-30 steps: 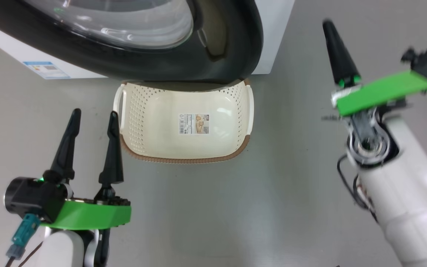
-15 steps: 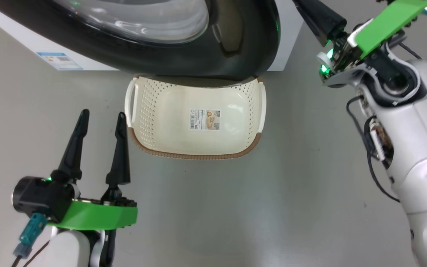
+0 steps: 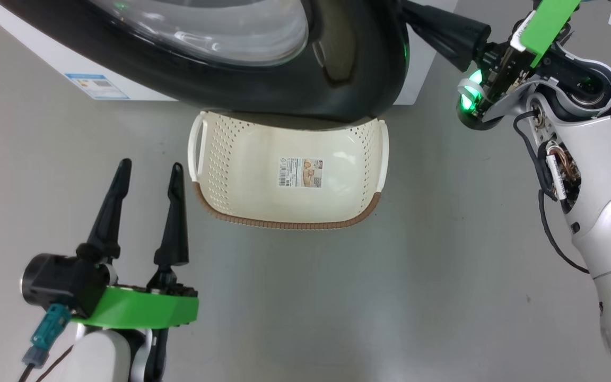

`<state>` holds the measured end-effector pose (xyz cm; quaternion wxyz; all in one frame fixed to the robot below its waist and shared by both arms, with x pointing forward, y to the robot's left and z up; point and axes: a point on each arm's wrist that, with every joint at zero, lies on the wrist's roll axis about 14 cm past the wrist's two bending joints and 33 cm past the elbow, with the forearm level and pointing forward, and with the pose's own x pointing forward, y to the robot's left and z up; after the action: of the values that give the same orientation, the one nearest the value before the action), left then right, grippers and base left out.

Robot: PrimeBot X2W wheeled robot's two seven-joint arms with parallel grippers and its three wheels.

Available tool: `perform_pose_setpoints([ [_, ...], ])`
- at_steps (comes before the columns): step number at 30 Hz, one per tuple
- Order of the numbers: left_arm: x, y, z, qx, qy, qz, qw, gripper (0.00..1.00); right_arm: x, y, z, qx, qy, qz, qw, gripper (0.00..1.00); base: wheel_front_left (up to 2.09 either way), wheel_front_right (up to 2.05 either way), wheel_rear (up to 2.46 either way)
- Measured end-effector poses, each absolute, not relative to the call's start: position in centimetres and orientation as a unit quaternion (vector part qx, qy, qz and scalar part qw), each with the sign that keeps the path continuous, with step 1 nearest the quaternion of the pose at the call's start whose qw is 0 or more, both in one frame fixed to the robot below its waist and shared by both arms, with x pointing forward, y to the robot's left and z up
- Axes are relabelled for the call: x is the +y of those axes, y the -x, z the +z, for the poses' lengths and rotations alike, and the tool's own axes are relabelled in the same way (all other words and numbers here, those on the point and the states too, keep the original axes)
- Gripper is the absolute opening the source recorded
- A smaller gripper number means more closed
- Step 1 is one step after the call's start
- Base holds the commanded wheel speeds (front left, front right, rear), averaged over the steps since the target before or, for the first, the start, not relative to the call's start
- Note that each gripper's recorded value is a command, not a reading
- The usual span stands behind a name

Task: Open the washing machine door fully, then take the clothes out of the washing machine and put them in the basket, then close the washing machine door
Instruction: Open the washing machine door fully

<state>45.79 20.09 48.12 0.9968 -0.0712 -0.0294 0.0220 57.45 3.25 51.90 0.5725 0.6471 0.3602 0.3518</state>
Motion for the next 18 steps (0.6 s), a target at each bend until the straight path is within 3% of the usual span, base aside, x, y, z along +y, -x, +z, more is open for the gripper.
perform_pose_setpoints([
  [18, 21.7, -42.5, 51.1, -0.057, 0.069, 0.049, 0.995, 1.0, 6.5, -50.1, 52.8, 0.417, -0.598, 0.408, 0.55, 0.0, 0.0, 0.0, 0.0],
])
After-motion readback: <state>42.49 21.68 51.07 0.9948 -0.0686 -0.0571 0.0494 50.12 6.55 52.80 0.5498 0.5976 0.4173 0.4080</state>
